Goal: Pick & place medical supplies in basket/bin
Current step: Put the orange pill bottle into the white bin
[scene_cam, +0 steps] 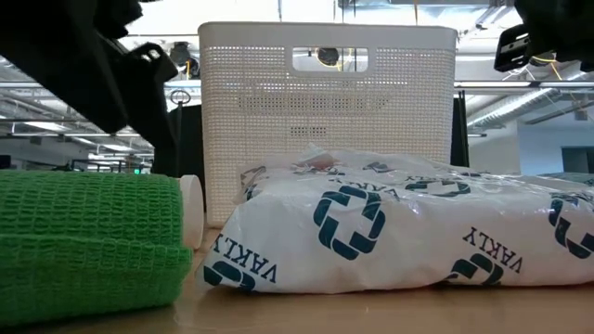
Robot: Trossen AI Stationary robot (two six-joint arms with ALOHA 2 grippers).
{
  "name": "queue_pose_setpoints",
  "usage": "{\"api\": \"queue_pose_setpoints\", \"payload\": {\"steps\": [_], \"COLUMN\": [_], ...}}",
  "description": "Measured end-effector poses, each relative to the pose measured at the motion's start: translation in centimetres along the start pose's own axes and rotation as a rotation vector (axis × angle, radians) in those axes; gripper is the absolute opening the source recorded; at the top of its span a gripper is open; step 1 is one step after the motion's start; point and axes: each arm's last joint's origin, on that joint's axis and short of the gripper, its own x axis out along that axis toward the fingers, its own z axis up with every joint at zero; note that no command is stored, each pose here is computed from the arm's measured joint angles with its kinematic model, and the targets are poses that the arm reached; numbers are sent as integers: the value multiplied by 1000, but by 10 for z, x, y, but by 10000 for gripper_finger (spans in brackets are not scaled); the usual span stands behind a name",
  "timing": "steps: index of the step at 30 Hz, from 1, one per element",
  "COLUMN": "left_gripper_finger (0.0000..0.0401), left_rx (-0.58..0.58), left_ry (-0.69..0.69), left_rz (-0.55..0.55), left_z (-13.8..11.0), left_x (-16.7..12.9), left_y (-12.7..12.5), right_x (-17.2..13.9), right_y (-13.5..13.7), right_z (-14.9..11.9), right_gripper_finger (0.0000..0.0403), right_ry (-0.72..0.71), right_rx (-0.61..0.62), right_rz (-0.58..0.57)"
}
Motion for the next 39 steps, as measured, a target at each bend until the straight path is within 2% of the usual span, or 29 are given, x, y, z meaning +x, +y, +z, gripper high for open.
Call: {"api": "queue_pose_setpoints", "payload": {"steps": [6,10,17,23,30,32,36,39], "left_gripper_finger": [336,329,308,267,150,128,124,144], "left_rx": [1,-2,-13,42,105,121,182,235], "left_ry": [80,159,178,165,112,96,54,6], "left_rz": [-10,2,-6,-5,-33,-39,-64,-25], "left_z": [-7,-16,-14,-11,-3,0,3,3], "left_x": [26,46,52,43,27,21,1,-21], "left_y": [1,4,8,13,13,13,10,7], "right_x": [0,0,0,0,0,0,0,0], "right_y": [0,0,0,0,0,0,0,0], "right_z": [-1,-1,-1,-1,-2,-2,-2,-2], "right_gripper_finger": [0,0,0,0,0,0,0,0], "right_ry": [8,13,15,15,16,16,16,16], "right_rx": [3,3,12,12,11,11,9,7], "right_rz": [1,2,2,2,2,2,2,2]}}
